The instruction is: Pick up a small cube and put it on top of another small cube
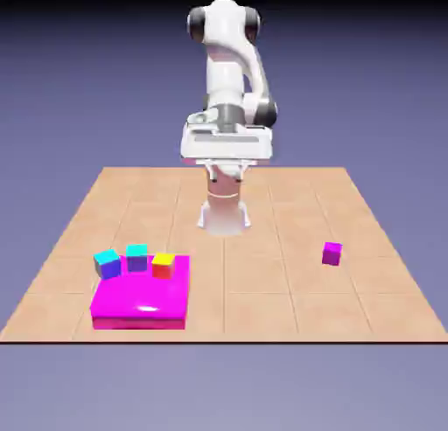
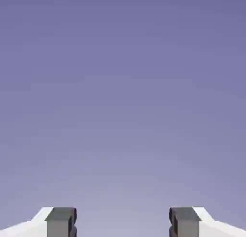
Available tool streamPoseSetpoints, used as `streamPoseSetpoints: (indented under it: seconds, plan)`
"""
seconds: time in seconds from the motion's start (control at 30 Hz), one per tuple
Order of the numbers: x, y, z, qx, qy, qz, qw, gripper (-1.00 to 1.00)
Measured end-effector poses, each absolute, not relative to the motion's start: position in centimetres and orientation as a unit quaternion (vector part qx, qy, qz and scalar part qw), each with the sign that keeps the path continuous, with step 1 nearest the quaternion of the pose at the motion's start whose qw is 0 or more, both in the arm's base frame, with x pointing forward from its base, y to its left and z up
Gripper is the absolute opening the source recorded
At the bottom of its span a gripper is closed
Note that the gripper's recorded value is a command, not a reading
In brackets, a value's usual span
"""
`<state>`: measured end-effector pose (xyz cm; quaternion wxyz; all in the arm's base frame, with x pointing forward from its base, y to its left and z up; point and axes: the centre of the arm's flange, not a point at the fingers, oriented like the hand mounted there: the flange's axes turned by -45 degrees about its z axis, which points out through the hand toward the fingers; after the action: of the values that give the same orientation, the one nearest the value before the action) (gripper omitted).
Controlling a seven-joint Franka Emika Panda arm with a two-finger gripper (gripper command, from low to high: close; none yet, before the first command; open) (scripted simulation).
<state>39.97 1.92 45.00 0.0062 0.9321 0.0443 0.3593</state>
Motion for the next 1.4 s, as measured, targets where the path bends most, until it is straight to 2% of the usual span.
streamPoseSetpoints:
  seconds: [0.3, 0.6, 1.03, 1.4]
  plan:
    - [44.6, 13.8, 37.4, 0.974, 0.177, 0.141, 0.027, 0.00]
    - [43.6, 25.9, 28.7, 0.949, 0.297, -0.067, 0.082, 0.00]
    - [34.8, 39.5, 17.4, 0.826, 0.425, -0.309, 0.203, 0.00]
    - [25.2, 46.0, 10.6, 0.686, 0.482, -0.445, 0.313, 0.00]
